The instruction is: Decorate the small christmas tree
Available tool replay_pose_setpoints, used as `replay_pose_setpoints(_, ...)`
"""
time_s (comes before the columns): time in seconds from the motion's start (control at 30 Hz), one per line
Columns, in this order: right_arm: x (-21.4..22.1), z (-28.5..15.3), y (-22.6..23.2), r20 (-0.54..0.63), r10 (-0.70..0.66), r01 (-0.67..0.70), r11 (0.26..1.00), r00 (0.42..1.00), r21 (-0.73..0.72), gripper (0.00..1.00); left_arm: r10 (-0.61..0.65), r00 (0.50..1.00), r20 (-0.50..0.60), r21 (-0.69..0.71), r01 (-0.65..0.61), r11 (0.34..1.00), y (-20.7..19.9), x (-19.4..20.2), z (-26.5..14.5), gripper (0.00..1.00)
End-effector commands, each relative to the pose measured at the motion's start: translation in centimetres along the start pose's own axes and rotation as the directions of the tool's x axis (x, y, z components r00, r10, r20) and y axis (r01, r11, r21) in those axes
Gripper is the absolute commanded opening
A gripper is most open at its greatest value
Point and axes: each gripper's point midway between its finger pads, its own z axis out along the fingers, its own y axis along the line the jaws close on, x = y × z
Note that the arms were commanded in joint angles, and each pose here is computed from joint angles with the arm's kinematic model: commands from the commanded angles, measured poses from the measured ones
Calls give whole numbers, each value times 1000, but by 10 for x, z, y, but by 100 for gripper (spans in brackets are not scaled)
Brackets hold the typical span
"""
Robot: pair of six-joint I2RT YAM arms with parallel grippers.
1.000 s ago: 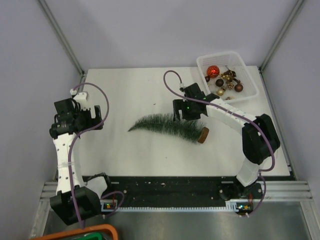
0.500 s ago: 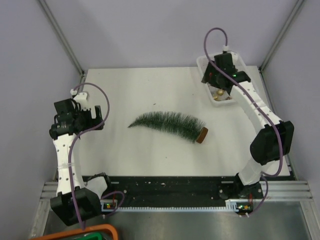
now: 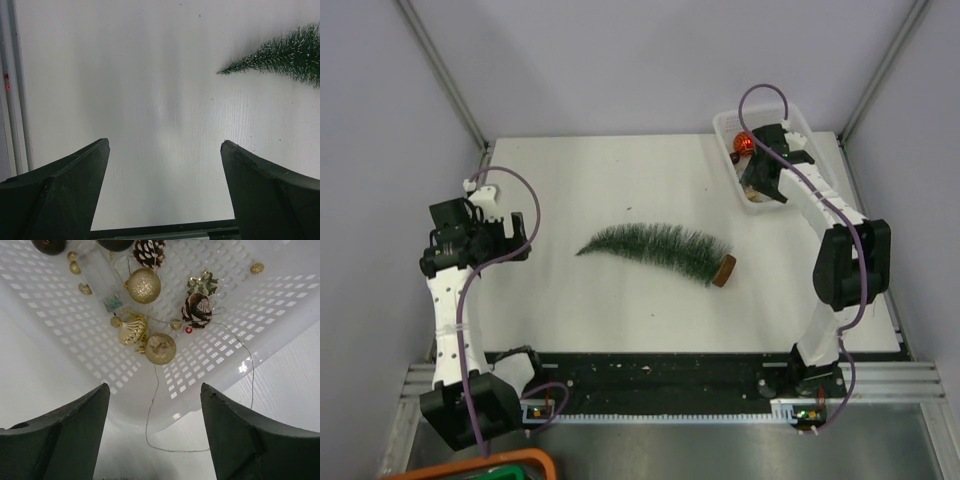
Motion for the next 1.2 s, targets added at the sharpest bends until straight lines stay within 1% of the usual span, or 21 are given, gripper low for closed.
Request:
replay_pose_setpoints(0.0,-6,6,5,36,16,-16,1000,999,4,73,25,999,29,11,-26,1000,0,-6,1,99)
replay_pose_setpoints(0.13,-13,7,10,54,16,-16,1000,998,-5,72,21,1000,15,5,-21,1000,2,-2,5,99)
replay_pose_setpoints(0.23,-19,7,9,70,5,-5,1000,998,0,65,24,1000,14,0,-24,1000,3,-1,5,99)
replay_pose_setpoints(0.47,-17,5,7,63,-39,39,999,997,-3,42,24,1000,14,-3,-24,1000,4,-2,6,99)
replay_pose_setpoints(0.53,-14,3,7,55,-59,60,998,997,-14,38,25,1000,18,-2,-25,1000,4,-2,6,99)
replay_pose_setpoints(0.7,-9,-3,6,43,-83,85,996,996,-38,16,26,999,19,-3,-26,1000,4,-2,6,99)
replay_pose_setpoints(0.77,-7,-7,7,35,-96,98,993,995,-60,8,26,999,19,-1,-26,1000,3,-1,5,99)
replay_pose_setpoints(0.8,-8,-10,8,38,-97,100,993,995,-70,6,26,999,20,0,-26,1000,3,-1,5,99)
replay_pose_setpoints(0.87,-10,-14,7,42,-103,106,991,994,-78,4,26,999,20,2,-26,1000,2,0,5,99)
replay_pose_setpoints(0.9,-11,-17,6,49,-110,114,991,993,-77,4,25,999,21,2,-25,1000,2,1,5,99)
replay_pose_setpoints(0.93,-15,-21,3,63,-112,117,991,992,-67,10,25,999,22,3,-25,1000,2,1,5,99)
replay_pose_setpoints(1.03,-27,-35,-7,108,-103,108,993,989,-39,43,28,999,21,-1,-28,1000,3,3,6,99)
replay_pose_setpoints(1.1,-36,-44,-12,142,-90,95,995,986,-27,55,27,999,18,-1,-27,1000,3,5,6,99)
replay_pose_setpoints(1.17,-46,-55,-16,179,-82,86,996,980,-15,60,28,999,17,-4,-28,1000,3,5,7,99)
